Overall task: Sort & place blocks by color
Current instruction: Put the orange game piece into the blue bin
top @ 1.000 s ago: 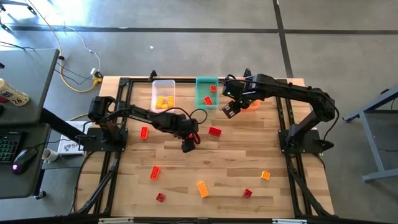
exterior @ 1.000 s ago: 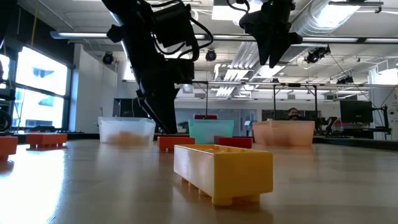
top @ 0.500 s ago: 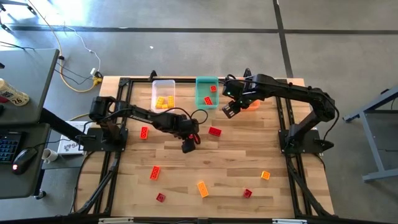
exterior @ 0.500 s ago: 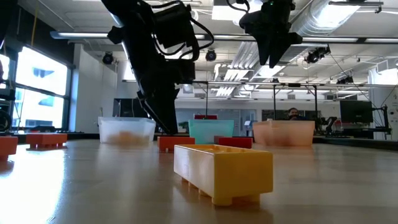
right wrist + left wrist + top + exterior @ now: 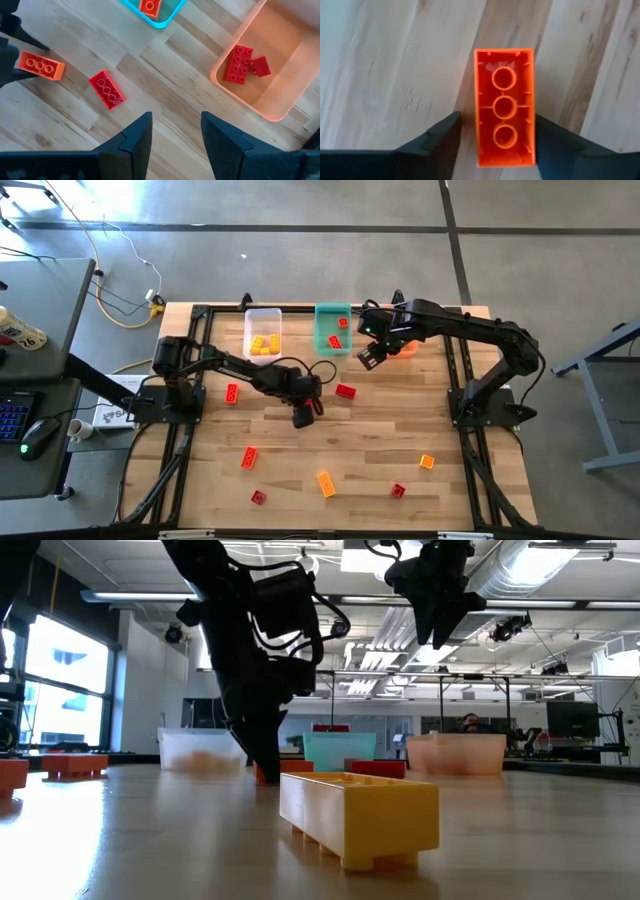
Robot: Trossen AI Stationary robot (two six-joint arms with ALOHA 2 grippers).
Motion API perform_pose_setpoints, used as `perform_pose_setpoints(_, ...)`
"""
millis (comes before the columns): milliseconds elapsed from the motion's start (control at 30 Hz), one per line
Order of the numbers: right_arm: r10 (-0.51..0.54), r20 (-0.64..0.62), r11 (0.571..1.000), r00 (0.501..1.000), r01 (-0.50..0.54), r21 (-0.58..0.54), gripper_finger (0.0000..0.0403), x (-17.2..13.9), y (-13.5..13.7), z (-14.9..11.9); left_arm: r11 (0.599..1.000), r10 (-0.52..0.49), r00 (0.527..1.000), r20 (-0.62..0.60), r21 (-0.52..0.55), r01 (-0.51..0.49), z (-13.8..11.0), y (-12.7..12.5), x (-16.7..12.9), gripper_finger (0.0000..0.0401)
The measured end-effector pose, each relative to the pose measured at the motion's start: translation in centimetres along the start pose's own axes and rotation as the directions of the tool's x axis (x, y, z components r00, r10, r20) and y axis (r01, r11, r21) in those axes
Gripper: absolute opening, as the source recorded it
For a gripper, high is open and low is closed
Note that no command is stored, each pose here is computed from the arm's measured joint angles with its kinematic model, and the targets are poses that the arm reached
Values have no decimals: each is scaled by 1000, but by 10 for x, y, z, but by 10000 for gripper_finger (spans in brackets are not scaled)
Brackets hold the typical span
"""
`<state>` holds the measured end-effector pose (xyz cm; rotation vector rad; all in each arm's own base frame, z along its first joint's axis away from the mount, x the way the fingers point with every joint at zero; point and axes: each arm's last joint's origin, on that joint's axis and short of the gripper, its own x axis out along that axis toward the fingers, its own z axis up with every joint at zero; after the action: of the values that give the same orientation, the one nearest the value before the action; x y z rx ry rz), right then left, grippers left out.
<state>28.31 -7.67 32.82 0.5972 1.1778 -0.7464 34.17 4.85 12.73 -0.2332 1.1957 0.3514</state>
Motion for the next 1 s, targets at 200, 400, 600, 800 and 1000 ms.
perform_pose_setpoints(200,0,0,1000,1000,0,0,156,0,0,0,999,-45,999,-4,29,45,1,-1,0,108)
perform_pose_setpoints(400,1,1,1000,1000,-1,0,156,0,0,0,998,-70,996,62,0,70,8,8,-10,107)
perform_pose_setpoints(600,16,23,1000,1000,-16,2,156,0,2,2,995,-60,982,179,-62,72,22,31,-31,107)
perform_pose_setpoints(800,51,71,999,996,-51,9,156,0,5,7,987,-27,949,313,-144,76,35,63,-52,107)
perform_pose_setpoints(1000,97,136,995,986,-100,17,156,-1,9,13,968,1,908,418,-230,104,46,97,-58,107)
